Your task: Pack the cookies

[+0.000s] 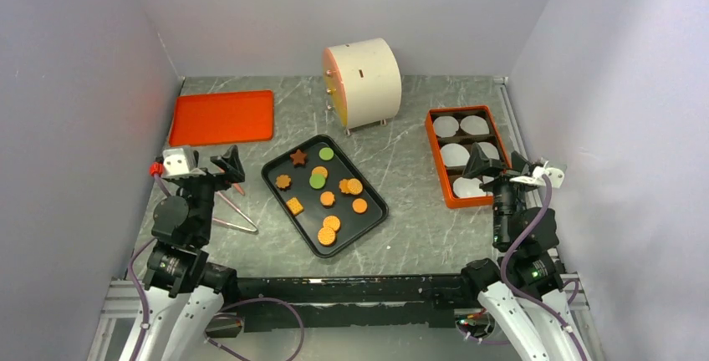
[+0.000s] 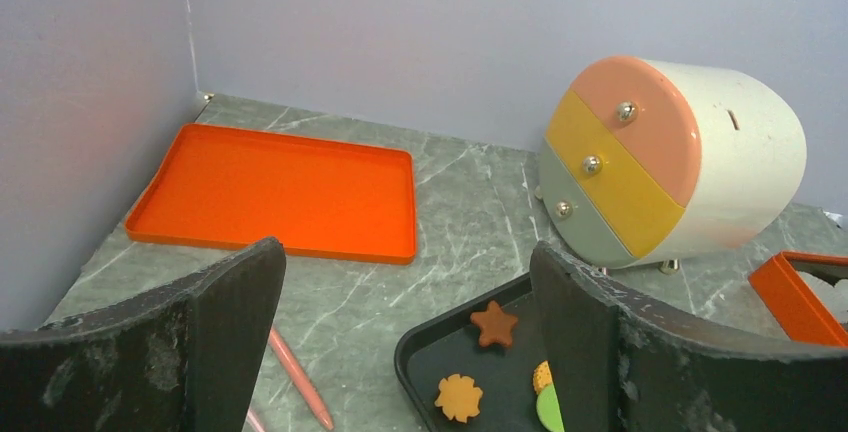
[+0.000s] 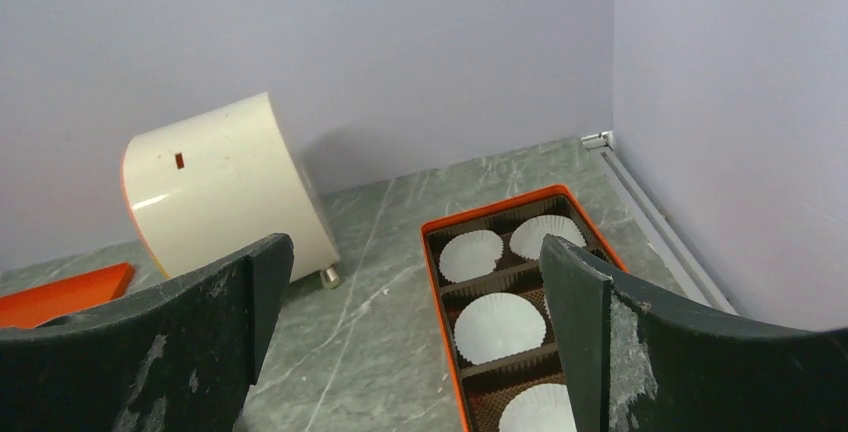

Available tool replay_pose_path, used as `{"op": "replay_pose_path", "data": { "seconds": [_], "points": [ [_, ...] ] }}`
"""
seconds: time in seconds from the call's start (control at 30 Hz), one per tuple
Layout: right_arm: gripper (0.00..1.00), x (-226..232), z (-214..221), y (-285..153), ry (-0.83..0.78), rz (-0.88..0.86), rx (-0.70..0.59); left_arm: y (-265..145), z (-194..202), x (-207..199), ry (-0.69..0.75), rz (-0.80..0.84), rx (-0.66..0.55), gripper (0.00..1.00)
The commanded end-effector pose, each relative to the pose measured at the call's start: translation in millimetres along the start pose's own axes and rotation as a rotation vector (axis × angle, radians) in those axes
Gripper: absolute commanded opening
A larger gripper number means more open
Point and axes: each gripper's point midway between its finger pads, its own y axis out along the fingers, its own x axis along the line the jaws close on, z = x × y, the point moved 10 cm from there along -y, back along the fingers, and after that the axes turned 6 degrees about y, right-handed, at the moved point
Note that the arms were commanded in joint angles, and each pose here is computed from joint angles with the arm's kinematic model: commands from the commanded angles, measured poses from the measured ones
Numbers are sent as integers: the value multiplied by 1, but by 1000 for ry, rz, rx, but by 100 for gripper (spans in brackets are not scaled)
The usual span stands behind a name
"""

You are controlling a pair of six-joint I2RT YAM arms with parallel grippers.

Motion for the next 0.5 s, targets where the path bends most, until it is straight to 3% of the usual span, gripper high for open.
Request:
{"op": "replay_pose_path", "data": {
  "seconds": [0.0, 0.27, 0.47],
  "points": [
    [100, 1, -13, -3, 17, -8, -57, -2, -19, -1, -30, 1, -45, 97],
    [100, 2, -8, -2, 29, -21, -47, 6, -13, -9, -18, 57, 60, 97],
    [100, 7, -6, -2, 24, -99, -42, 16, 14, -14, -68, 6, 261, 97]
  ]
}}
